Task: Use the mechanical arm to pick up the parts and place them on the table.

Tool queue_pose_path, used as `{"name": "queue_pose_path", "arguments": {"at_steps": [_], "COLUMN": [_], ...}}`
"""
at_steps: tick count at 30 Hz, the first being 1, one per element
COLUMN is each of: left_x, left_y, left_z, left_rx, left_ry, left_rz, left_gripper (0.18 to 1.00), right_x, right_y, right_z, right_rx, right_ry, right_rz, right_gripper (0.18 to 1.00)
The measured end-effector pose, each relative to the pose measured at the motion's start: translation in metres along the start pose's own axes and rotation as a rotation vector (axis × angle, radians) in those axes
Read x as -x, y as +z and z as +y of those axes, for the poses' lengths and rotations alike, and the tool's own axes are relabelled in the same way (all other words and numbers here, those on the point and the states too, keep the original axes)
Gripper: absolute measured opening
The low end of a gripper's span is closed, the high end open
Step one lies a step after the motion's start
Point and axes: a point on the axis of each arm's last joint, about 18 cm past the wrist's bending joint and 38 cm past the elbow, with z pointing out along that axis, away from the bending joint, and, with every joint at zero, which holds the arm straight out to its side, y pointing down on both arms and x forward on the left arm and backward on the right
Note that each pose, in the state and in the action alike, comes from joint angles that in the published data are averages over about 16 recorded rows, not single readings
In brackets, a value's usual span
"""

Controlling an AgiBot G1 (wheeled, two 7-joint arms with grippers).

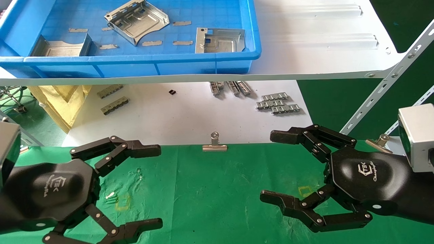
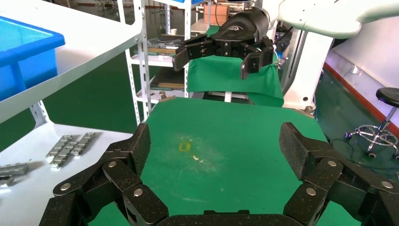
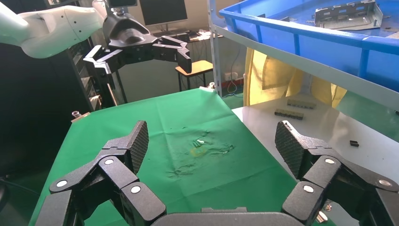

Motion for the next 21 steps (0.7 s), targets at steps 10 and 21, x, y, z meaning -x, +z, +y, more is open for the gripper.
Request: {"name": "queue_pose_path", "arguments": {"at_steps": [10, 21], "left_x": [0.0000, 0.0000], "left_y": [0.0000, 0.0000], "left_z": [0.0000, 0.0000], "left_rx": [0.000, 0.000], "left_ry": [0.000, 0.000], "left_rz": [0.000, 0.000], "left_gripper": [1.001, 1.001], "right_x": [0.0000, 0.0000], "right_y": [0.0000, 0.0000], "right_z": [0.0000, 0.0000], "right_rx": [0.000, 0.000], "right_ry": [0.000, 0.000], "right_rz": [0.000, 0.000], "right_gripper": [1.000, 1.000]}}
